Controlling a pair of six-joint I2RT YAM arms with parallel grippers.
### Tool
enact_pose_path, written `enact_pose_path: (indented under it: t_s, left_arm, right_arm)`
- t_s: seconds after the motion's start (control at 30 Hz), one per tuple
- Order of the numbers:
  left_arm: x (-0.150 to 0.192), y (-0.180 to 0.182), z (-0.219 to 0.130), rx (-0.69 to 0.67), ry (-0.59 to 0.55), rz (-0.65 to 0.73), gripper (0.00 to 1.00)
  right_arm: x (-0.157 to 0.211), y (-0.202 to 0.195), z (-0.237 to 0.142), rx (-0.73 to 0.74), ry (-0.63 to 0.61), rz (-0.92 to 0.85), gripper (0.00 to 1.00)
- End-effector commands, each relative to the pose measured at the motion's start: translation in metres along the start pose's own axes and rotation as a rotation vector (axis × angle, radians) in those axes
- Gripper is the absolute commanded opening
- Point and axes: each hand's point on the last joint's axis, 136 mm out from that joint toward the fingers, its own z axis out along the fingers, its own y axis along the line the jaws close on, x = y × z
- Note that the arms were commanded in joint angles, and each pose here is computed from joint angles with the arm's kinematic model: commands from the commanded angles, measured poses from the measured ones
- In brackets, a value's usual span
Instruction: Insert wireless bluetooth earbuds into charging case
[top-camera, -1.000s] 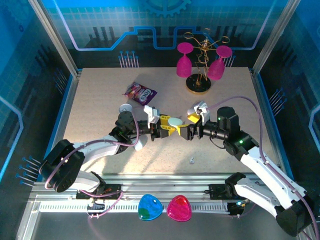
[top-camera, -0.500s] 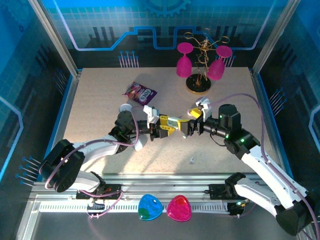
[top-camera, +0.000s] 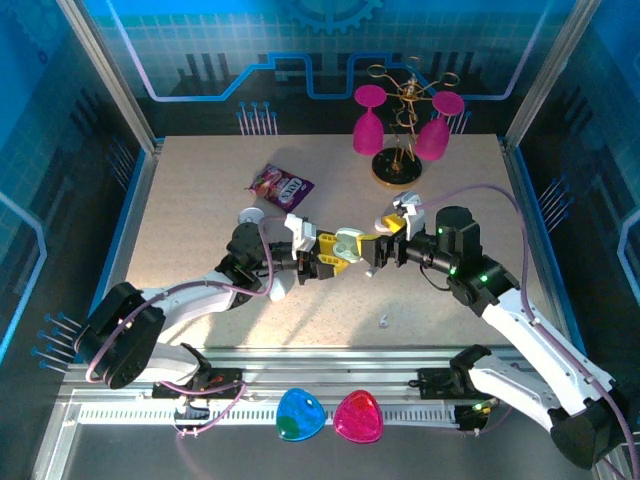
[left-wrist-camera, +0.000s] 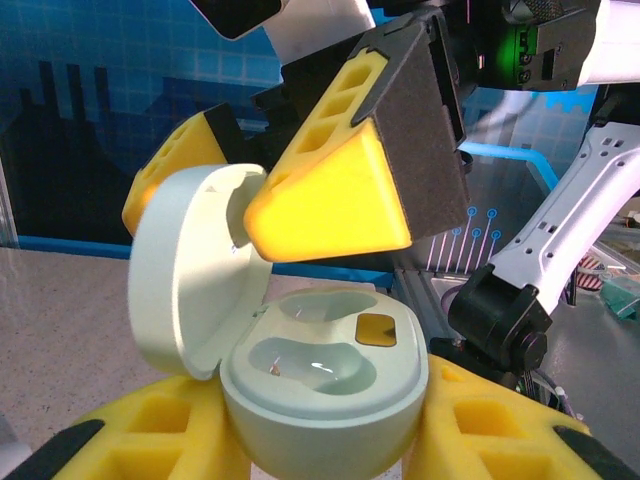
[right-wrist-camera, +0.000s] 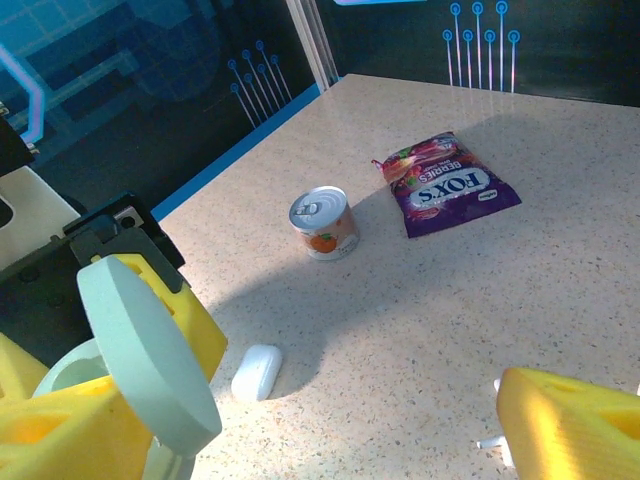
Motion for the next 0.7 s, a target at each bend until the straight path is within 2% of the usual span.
enact_pose_path:
  t_s: [0.0, 0.1, 0.17, 0.23, 0.37, 0.5, 0.67]
  left_arm:
    - [-0.010, -0.008, -0.002, 0.018, -0.024, 0.075, 0.25]
    - [-0.009, 0.001, -0.005, -0.019, -0.026, 0.074, 0.25]
    - [-0.010, 0.005, -0.008, -0.043, -0.034, 0.075, 0.25]
    - [-0.011, 0.009, -0.013, -0.061, -0.046, 0.081, 0.25]
    - [-0.016, 0.011, -0.019, -0.076, -0.057, 0.087, 0.25]
    - [-0.019, 0.009, -0.023, -0.088, -0.058, 0.104, 0.25]
    - [-0.021, 0.005, -0.027, -0.095, -0.055, 0.115, 0.25]
  right_arm:
    - [-0.019, 0.013, -0.013, -0.048, -0.074, -0.023, 0.89]
    - [-0.024, 0.022, -0.023, -0.087, -0.122, -0.032, 0.91]
    - [-0.026, 0.021, -0.031, -0.080, -0.154, -0.029, 0.96]
    - [-0.026, 0.014, -0.039, -0.047, -0.187, -0.007, 1.00]
    - [-0.015, -0.016, -0.048, 0.064, -0.210, 0.105, 1.00]
    - [0.020, -0.057, -0.046, 0.237, -0.132, 0.262, 1.00]
    - [0.067, -0.079, -0.029, 0.312, 0.044, 0.343, 0.99]
